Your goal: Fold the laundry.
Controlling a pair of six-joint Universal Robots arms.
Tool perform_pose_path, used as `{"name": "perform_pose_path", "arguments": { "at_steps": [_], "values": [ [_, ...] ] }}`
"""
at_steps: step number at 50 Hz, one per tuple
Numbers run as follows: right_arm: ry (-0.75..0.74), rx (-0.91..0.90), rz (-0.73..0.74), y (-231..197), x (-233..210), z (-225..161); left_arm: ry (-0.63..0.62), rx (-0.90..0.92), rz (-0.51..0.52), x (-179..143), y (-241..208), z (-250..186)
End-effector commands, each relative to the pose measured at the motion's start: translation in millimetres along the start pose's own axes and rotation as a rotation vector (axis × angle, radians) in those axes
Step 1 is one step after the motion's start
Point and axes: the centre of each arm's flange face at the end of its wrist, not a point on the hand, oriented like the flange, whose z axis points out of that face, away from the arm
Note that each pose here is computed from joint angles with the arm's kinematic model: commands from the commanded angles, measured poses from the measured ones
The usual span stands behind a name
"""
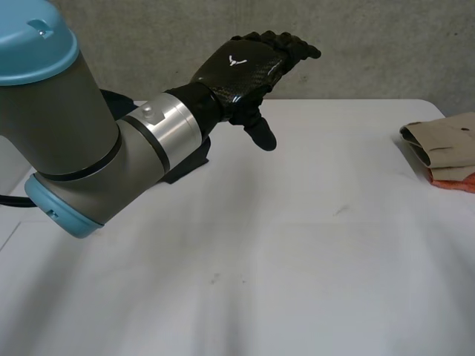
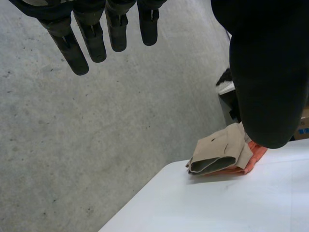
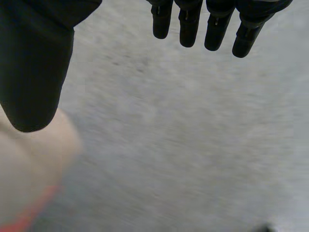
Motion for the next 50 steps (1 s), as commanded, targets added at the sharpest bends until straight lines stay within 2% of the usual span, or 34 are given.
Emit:
{"name": "perform_pose_path", "arguments": {
  "at_steps": [1,3,4,6,7,10,11,14,15,18,21,22,25,28,32,36,43,50],
  "values": [
    [0.209,0.104,-0.291,-70.1,24.5,-4.6,-0.011,0.064,0.025,-3.0,-21.8,-0.6],
    [0.159,0.179,-0.283,-89.9,-0.6,-7.5,-0.022,0.091,0.030,-6.3,-31.8,-1.5],
    [0.082,0.250,-0.262,-106.8,-35.0,-13.5,-0.030,0.106,0.031,-8.2,-37.3,-2.1],
    [0.003,0.317,-0.243,-121.5,-64.9,-22.7,-0.069,0.140,0.026,-14.6,-50.7,-4.7],
    [-0.077,0.381,-0.226,-137.4,-91.3,-36.1,-0.088,0.146,0.023,-18.2,-53.4,-5.8],
    [-0.188,0.460,-0.212,-159.5,-122.3,-62.5,-0.181,0.159,0.034,-40.1,-59.7,-11.1],
    [-0.274,0.481,-0.205,-163.9,-141.7,-80.9,-0.207,0.161,0.039,-47.6,-60.9,-12.8],
    [-0.443,0.495,-0.187,-164.7,-183.8,-118.4,-0.330,0.153,0.063,-90.9,-62.7,-24.0],
    [-0.484,0.495,-0.178,-164.1,-194.3,-128.3,-0.398,0.118,0.069,-118.0,-52.6,-30.9],
    [-0.611,0.437,-0.152,-154.7,-226.0,-162.8,-0.487,0.064,0.086,-151.7,-39.0,-42.7],
    [-0.676,0.341,-0.141,-141.0,-238.5,-184.2,-0.562,-0.053,0.138,-188.4,-1.5,-50.8],
    [-0.687,0.316,-0.140,-136.9,-239.9,-188.1,-0.579,-0.113,0.185,-202.0,19.1,-51.4],
    [-0.719,0.236,-0.151,-121.4,-245.5,-199.7,-0.597,-0.210,0.261,-224.9,54.4,-54.4],
    [-0.739,0.185,-0.185,-107.5,-247.8,-208.1,-0.635,-0.323,0.419,-268.5,109.5,-60.1],
    [-0.757,0.153,-0.228,-94.6,-247.7,-216.4,-0.619,-0.381,0.532,-291.3,159.1,-56.4],
    [-0.779,0.113,-0.238,-82.6,-247.8,-224.9,-0.626,-0.376,0.576,-312.7,198.6,-52.8],
    [-0.819,0.054,-0.236,-66.7,-249.5,-242.0,-0.561,-0.343,0.582,-323.8,248.5,-44.3],
    [-0.818,0.033,-0.238,-61.2,-247.9,-244.3,-0.587,-0.284,0.614,-321.7,239.5,-30.3]
  ]
}}
